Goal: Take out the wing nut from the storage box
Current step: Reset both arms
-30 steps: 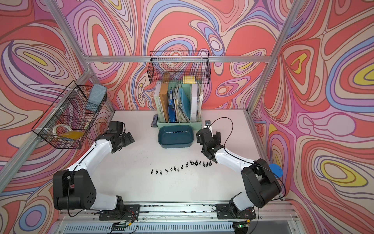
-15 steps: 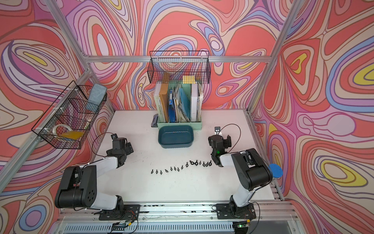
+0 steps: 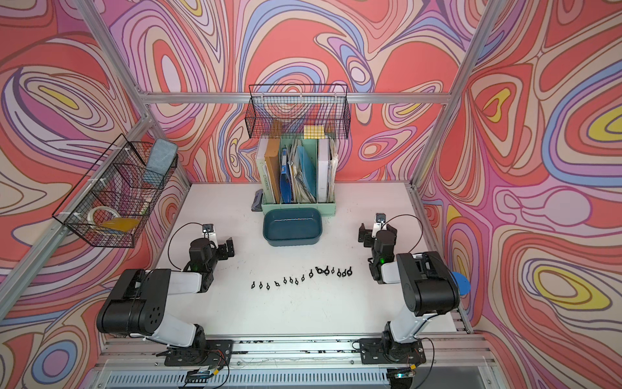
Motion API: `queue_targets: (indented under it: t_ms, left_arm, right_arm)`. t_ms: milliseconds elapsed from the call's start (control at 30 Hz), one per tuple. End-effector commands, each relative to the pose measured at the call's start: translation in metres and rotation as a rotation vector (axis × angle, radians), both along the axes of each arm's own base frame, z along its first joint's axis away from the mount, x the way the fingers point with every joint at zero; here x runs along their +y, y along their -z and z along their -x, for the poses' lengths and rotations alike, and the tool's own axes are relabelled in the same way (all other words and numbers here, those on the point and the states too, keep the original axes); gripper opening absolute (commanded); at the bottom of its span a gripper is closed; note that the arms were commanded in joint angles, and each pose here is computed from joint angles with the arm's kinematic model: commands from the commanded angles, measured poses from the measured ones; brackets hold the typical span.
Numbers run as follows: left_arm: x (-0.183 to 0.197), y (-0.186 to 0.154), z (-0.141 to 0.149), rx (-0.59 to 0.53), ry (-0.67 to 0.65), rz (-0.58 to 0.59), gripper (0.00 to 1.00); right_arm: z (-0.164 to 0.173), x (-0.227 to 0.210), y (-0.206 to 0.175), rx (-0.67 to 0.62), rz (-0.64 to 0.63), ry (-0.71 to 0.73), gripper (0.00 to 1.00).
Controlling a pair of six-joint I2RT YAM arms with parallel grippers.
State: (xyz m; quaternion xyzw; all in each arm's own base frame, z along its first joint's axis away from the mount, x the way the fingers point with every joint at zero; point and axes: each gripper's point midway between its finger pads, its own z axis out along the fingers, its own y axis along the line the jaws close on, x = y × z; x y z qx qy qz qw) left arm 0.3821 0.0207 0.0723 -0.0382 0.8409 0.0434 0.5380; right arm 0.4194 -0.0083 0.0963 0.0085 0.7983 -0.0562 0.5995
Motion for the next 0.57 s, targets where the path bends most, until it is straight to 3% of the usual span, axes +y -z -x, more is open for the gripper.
queue_targets:
  t_ms: [0,167,533]
  left_arm:
    - [-0.004,-0.015,-0.008,-0.053,0.022,-0.015,0.99]
    - [-0.004,-0.016,-0.009,-0.056,0.024,-0.02,0.99]
    - [-0.015,-0.016,-0.011,-0.055,0.083,-0.03,0.99]
  right_arm:
    - [-0.002,0.018,-0.007,-0.059,-0.05,-0.108,0.98]
    - [-0.006,0.006,-0.004,-0.035,-0.056,-0.032,0.98]
    - [-0.006,0.006,-0.004,-0.031,-0.056,-0.031,0.98]
